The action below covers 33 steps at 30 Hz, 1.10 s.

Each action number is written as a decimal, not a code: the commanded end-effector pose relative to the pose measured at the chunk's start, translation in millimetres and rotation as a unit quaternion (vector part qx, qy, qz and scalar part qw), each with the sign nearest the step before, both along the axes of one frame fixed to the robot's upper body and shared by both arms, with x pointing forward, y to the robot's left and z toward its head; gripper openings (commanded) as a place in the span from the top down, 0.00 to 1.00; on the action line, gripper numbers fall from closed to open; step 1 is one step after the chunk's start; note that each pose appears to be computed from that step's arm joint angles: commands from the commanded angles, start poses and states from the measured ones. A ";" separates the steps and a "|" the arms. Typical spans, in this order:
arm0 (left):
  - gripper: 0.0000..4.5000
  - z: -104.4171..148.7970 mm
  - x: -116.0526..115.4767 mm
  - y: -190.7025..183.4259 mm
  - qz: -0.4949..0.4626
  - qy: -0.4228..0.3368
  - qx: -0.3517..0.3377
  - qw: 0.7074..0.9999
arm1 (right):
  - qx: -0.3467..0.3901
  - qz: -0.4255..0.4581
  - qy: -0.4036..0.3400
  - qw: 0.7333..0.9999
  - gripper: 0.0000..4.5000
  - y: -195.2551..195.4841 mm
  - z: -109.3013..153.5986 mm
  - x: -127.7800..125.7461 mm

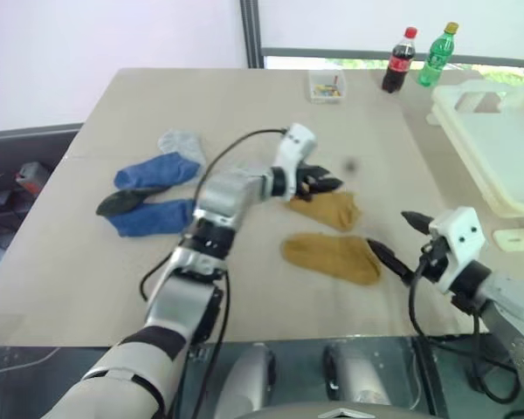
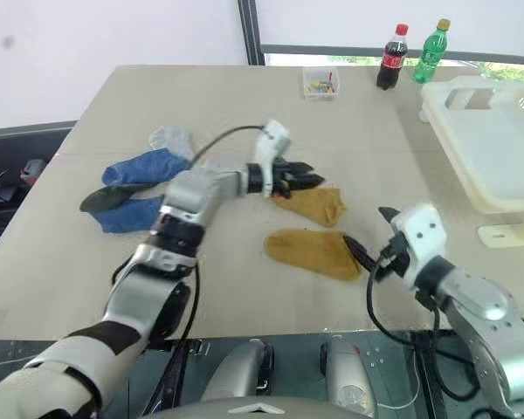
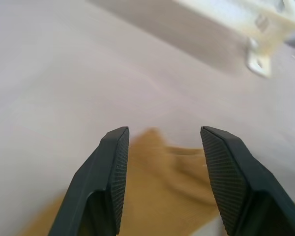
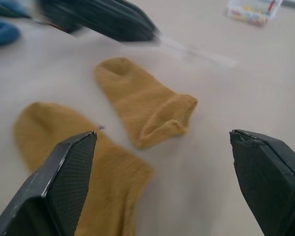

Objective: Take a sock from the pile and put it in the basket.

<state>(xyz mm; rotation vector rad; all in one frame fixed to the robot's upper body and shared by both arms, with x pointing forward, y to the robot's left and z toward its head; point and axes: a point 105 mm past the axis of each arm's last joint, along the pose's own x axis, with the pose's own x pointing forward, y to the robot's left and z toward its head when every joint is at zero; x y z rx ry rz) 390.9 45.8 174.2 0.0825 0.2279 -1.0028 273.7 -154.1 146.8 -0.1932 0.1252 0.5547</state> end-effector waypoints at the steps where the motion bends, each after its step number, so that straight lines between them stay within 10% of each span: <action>1: 0.43 -3.8 4.2 10.6 0.022 -0.035 0.026 0.999 | -0.004 -0.021 0.019 1.000 0.00 -1.7 -9.4 22.6; 9: 0.43 -71.8 14.1 7.5 0.050 -0.003 0.082 0.995 | -0.009 -0.035 0.082 0.996 0.00 3.1 -34.9 74.5; 15: 0.90 -76.5 6.2 -1.1 0.049 0.020 0.038 0.998 | -0.041 -0.033 0.085 0.995 0.51 -7.7 -41.2 77.4; 20: 1.00 -59.8 -8.2 -3.7 0.039 0.024 -0.010 0.999 | -0.040 -0.027 0.067 0.997 0.97 -12.4 -32.0 76.0; 33: 1.00 -17.5 -89.9 35.4 -0.020 0.069 -0.042 0.997 | -0.004 0.049 0.075 0.996 0.99 4.1 -1.4 -18.1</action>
